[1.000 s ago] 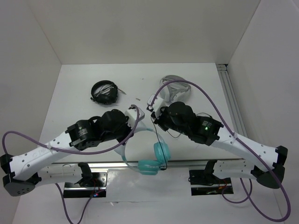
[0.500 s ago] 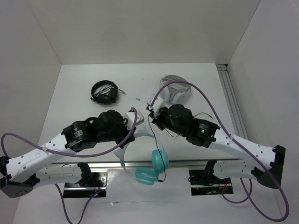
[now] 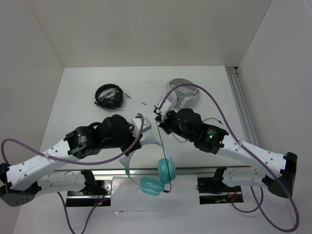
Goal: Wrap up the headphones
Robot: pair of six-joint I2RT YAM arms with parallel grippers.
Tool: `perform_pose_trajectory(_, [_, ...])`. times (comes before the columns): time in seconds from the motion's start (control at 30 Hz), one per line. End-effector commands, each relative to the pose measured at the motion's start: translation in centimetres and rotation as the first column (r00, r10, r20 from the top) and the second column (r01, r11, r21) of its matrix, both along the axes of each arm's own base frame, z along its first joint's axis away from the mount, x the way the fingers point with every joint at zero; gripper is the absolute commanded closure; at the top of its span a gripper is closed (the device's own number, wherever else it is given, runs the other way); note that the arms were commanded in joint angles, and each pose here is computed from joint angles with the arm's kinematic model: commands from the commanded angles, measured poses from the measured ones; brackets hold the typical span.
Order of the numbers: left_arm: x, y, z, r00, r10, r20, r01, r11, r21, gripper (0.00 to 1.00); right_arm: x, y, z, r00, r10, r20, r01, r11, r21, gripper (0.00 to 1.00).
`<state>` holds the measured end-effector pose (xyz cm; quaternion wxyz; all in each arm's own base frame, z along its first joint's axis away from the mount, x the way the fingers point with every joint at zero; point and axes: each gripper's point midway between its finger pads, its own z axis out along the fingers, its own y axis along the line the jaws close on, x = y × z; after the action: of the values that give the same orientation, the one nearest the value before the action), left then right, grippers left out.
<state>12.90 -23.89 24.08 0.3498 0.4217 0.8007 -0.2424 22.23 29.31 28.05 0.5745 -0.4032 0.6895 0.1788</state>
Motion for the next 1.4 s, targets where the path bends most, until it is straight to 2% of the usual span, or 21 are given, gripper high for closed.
perform_pose_trajectory(0.0, [-0.2,-1.8,4.1,0.998,-0.037,0.051,0.045,0.988,-0.149,1.00,0.3,0.1,2.5,0.999,-0.007,0.050,0.003,0.996,0.088,1.00])
perform_pose_trajectory(0.37, [-2.3,-2.8,4.9,0.983,-0.183,0.033,0.185,0.965,-0.185,1.00,0.2,0.6,1.2,0.999,0.051,0.011,-0.052,0.998,0.044,1.00])
perform_pose_trajectory(0.53, [-2.1,-2.7,6.0,0.982,-0.178,0.064,0.187,0.961,-0.202,1.00,0.0,1.5,-0.6,0.996,0.083,-0.024,-0.083,0.996,0.013,1.00])
perform_pose_trajectory(0.73, [-1.2,-1.1,8.4,0.984,-0.089,0.152,0.125,0.961,-0.246,1.00,-1.0,2.6,-1.9,0.982,0.173,-0.079,-0.174,0.985,-0.003,1.00])
perform_pose_trajectory(0.83, [-0.3,-0.3,10.1,0.980,-0.012,0.199,0.070,0.956,-0.286,1.00,-0.9,2.9,-2.9,0.980,0.167,-0.110,-0.171,0.985,-0.024,1.00])
perform_pose_trajectory(1.13, [1.5,1.7,11.6,0.959,0.147,0.243,-0.062,0.942,-0.329,1.00,-0.4,2.5,-4.2,0.984,0.138,-0.111,-0.141,0.990,-0.019,1.00])
perform_pose_trajectory(1.37, [2.3,3.1,13.5,0.933,0.253,0.256,-0.135,0.905,-0.403,1.00,-0.4,2.9,-4.4,0.982,0.143,-0.126,-0.147,0.989,-0.018,1.00])
